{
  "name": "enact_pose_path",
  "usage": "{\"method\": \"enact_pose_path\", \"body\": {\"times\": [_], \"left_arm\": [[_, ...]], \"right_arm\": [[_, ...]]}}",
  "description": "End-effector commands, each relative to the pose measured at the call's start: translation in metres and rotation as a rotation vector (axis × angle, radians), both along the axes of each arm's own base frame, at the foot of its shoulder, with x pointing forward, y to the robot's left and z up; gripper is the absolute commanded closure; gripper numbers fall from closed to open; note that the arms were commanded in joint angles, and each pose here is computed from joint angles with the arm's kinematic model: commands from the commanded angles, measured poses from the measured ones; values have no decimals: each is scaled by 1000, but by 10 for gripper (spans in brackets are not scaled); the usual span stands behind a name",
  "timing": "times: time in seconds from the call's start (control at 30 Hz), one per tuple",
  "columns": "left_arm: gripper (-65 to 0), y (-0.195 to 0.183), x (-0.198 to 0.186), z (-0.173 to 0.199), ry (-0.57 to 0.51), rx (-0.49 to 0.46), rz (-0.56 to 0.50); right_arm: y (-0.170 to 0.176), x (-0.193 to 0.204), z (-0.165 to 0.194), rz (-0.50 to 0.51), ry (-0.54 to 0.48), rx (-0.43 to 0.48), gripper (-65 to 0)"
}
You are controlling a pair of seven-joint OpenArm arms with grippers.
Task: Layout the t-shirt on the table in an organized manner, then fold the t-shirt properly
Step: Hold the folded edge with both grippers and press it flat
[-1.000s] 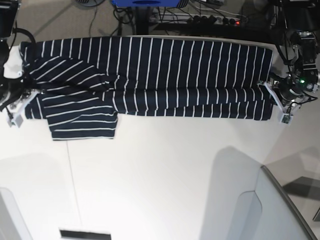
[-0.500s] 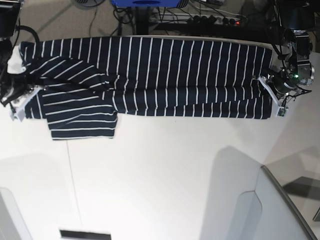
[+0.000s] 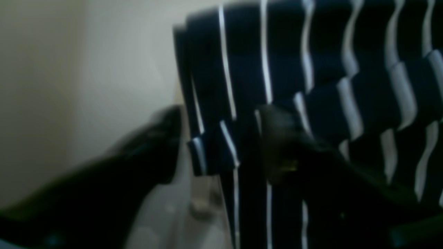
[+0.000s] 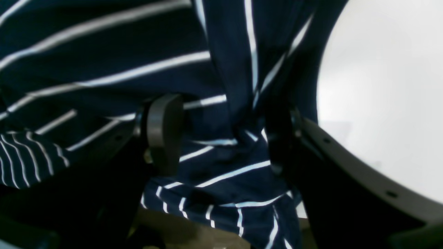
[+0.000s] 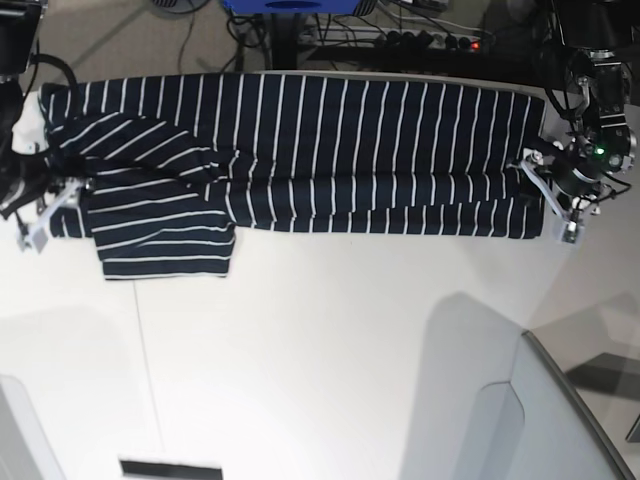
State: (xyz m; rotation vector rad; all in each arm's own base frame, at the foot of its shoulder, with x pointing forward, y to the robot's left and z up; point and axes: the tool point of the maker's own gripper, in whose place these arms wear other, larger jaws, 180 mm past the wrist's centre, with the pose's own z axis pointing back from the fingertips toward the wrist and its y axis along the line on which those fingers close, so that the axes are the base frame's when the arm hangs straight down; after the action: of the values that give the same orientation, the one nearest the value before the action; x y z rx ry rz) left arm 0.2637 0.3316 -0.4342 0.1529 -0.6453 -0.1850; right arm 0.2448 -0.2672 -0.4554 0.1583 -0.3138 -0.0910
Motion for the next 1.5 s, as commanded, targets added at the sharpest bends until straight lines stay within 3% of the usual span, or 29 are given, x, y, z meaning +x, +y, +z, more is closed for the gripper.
{"method": "enact_pose_path", "body": {"times": [0.0, 0.1, 0.2, 0.3, 0.5, 0.7, 0.9, 0.97, 1.1, 1.13, 1.47], "left_arm": [[-481, 17, 11, 24, -62, 36, 28], [-589, 37, 16, 53, -137, 43, 119], [-594, 52, 17, 68, -185, 33, 180], [-594, 49, 17, 75, -220, -35, 163], [-594, 53, -12, 73, -237, -133, 181], [-594, 77, -42, 77, -252, -145, 269], [-594, 90, -52, 81, -261, -127, 307], [-594, 89, -52, 80, -258, -127, 304], [-594, 89, -50, 81, -262, -128, 303], [-594, 89, -49, 82, -263, -129, 303], [-594, 95, -59, 64, -224, -154, 340]], "right_arm": [[-14, 21, 25, -10, -93, -29, -357], [-24, 46, 51, -36, -178, -43, -360], [-25, 74, 65, -45, -230, -29, -360], [-20, 104, 66, -62, -241, 19, -360], [8, 148, 27, -24, -203, 62, -360], [13, 149, -16, -20, -158, 28, -360], [22, 142, -31, -16, -144, 28, -351], [28, 142, -33, -11, -142, 38, -291], [36, 142, -34, -9, -135, 53, -38], [38, 141, -34, -6, -129, 56, 0], [59, 152, 9, 113, -183, 56, 0]]}}
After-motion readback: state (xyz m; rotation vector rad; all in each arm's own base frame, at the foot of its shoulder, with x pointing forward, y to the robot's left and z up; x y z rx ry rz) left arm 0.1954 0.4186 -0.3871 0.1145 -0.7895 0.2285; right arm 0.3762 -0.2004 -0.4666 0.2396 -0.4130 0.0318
